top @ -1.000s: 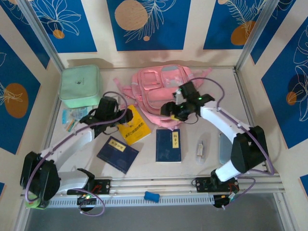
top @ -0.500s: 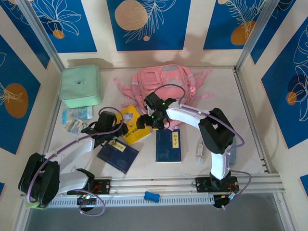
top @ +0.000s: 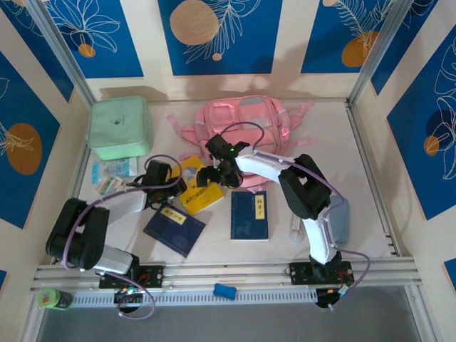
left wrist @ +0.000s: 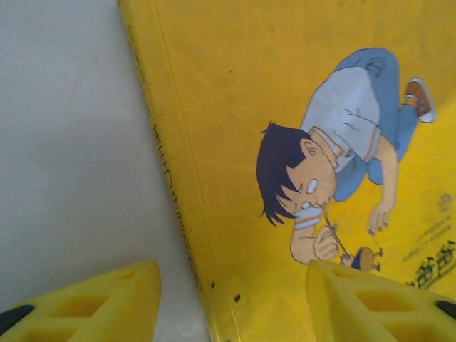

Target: Pack the student bag

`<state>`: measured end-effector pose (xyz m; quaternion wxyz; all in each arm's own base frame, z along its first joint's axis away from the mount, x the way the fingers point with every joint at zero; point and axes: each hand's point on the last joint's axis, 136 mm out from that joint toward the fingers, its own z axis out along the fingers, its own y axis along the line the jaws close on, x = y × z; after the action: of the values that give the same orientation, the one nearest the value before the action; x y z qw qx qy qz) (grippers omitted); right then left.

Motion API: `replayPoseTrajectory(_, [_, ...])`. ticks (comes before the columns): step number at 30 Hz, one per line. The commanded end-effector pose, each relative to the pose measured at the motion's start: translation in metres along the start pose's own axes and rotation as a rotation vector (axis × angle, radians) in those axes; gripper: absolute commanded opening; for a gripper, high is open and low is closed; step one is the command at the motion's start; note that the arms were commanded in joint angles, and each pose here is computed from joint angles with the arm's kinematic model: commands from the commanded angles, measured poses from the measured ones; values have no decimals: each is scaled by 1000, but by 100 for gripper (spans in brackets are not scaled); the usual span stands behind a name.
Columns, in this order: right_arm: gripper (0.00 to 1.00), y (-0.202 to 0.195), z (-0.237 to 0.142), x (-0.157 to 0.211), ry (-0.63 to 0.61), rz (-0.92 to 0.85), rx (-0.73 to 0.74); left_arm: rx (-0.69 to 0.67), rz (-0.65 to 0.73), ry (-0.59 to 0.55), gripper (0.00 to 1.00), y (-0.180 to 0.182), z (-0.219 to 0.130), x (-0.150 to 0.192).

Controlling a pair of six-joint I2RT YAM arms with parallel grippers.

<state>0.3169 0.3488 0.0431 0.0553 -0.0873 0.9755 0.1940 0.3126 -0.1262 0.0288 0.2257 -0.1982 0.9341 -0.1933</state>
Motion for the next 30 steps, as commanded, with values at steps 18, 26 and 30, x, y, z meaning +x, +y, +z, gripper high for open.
replayPoseTrajectory(18, [95, 43, 3, 1, 52, 54, -129, 69, 42, -81, 59, -5, -5, -88])
replayPoseTrajectory(26, [94, 16, 11, -1, 42, 11, -43, 84, -107, -31, 60, 4, -10, -42])
replayPoseTrajectory(30, [94, 18, 19, -1, 56, -2, -40, 116, -120, -12, 59, -2, -8, -26])
